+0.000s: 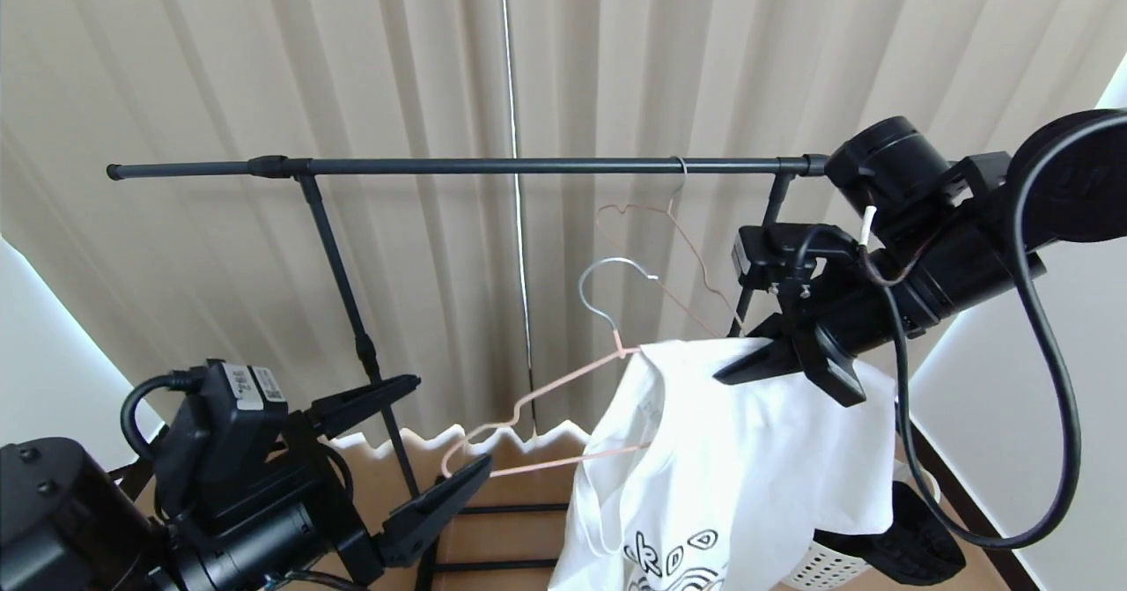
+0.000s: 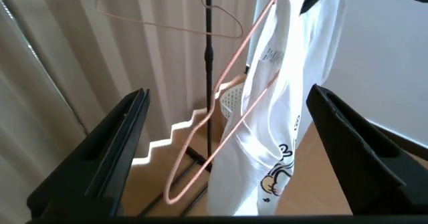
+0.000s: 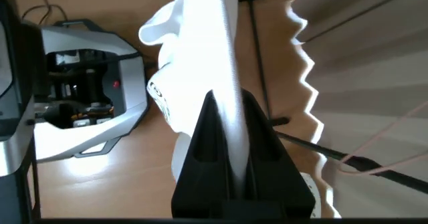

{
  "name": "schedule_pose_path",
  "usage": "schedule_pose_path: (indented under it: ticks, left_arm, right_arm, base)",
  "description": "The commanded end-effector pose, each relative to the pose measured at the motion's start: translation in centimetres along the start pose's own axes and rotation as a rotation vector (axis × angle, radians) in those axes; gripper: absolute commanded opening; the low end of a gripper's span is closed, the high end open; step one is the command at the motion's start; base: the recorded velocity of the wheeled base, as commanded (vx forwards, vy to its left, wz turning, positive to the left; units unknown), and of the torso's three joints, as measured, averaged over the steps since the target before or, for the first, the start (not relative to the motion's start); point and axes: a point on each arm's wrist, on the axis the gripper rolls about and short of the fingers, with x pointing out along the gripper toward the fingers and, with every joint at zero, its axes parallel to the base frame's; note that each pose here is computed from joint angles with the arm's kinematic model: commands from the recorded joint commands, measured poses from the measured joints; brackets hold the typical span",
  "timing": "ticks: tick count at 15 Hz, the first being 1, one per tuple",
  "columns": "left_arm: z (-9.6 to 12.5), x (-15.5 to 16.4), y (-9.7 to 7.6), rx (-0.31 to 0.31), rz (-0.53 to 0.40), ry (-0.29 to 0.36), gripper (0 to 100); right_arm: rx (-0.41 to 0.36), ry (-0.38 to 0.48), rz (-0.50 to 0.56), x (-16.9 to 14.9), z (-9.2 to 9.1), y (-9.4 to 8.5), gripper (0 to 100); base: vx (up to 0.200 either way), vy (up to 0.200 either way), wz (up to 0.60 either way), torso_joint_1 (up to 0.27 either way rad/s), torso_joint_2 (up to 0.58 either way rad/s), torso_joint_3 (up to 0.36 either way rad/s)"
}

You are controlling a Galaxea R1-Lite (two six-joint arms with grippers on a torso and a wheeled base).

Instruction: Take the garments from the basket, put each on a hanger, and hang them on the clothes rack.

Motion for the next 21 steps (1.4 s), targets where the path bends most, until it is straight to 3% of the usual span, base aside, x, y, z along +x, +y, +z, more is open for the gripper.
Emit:
schedule_pose_path:
  ticks: [1,3,9,15,21]
  left_arm:
    - [1.0,0.2,1.0,0.000,0.045,-0.054,100]
    - [1.5,0.4,1.4,-0.011,0.060,-0.076,100]
    - [0.1,1.5,1.6,-0.058,0.086,0.106,100]
    - [-2.6,4.4,0.3,-0.055,0.203,0.250,100]
    - [-2.9,5.7,-0.6,-0.031,0.291,0.264,100]
  right_arm:
    - [-0.010,-0.033,-0.052,-1.2,1.2,0.7,0]
    - [0.018,-0.014,-0.161,-1.3,2.3,0.7,0]
    - [0.046,-0.025,-0.282,-1.4,4.3,2.3,0]
    - [0.082,-0.104,-0.411,0.8,5.0,4.7,0]
    - [0.168,-0.169,-0.435,1.9,6.2,6.1,0]
  base:
    - [0.000,0.000,0.00,0.000,0.00,0.000]
    - [0.000,0.000,0.00,0.000,0.00,0.000]
    - [0.000,0.000,0.00,0.000,0.00,0.000]
    - [0.000,0.000,0.00,0.000,0.00,0.000]
    - [0.000,0.000,0.00,0.000,0.00,0.000]
